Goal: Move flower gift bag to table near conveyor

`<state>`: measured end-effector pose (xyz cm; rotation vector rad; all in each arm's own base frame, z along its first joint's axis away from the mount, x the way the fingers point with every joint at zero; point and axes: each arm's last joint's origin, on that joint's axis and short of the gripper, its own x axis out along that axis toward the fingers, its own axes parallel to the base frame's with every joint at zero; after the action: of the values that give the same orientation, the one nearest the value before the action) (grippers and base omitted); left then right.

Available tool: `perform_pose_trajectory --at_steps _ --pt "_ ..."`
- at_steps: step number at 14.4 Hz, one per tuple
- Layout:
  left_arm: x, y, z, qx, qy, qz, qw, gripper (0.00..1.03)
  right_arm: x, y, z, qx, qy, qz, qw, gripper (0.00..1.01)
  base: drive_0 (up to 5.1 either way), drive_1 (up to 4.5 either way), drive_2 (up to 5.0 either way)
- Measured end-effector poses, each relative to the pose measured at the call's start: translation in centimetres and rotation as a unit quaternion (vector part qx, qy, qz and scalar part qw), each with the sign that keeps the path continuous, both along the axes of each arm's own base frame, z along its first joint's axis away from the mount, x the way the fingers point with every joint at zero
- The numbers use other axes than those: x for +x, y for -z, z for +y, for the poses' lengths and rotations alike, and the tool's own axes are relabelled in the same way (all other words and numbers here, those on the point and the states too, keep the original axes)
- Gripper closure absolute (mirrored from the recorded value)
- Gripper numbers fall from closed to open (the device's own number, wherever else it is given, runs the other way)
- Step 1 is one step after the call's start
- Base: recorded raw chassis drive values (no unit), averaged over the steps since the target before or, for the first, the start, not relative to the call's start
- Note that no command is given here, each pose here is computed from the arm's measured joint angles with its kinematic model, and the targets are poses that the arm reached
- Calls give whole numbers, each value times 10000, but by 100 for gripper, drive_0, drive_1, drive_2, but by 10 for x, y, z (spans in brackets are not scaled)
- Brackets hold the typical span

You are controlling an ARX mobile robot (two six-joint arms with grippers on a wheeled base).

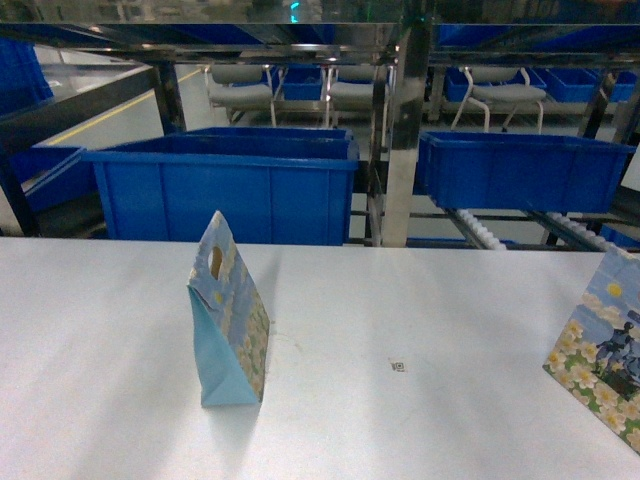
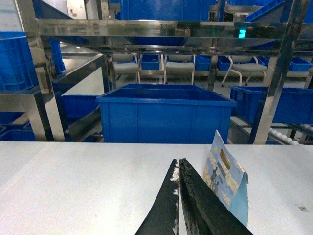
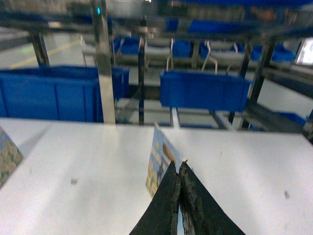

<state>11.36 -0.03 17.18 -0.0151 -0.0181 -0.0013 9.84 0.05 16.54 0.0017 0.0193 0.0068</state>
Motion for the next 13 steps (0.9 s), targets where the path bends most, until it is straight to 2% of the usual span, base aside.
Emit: perform_pose_trajectory --at_steps 1,2,5,6,7,8,12,13 --pt "-1 1 0 2 -4 23 10000 101 -1 -5 0 1 -2 -227 9997 99 0 0 0" --pt "-3 0 0 0 -8 -2 10000 101 -1 -1 0 0 0 -84 10000 99 0 0 0" --pt "-7 2 0 2 8 57 10000 101 -1 -2 0 1 -2 -124 9999 99 0 0 0" --pt "-13 8 0 5 15 311 9995 101 -1 -2 0 1 2 -124 9999 99 0 0 0" --pt "-16 1 0 4 8 -8 10000 101 -1 -2 0 1 -4 -120 9999 99 0 0 0" --pt "-16 5 0 6 4 113 9999 101 -1 -2 0 1 -2 -120 9999 99 0 0 0" --pt "-16 4 0 6 8 84 10000 101 -1 -2 0 1 -2 -122 9999 99 0 0 0" --pt "-16 4 0 4 8 84 10000 98 -1 -2 0 -7 -2 -124 9999 91 0 0 0"
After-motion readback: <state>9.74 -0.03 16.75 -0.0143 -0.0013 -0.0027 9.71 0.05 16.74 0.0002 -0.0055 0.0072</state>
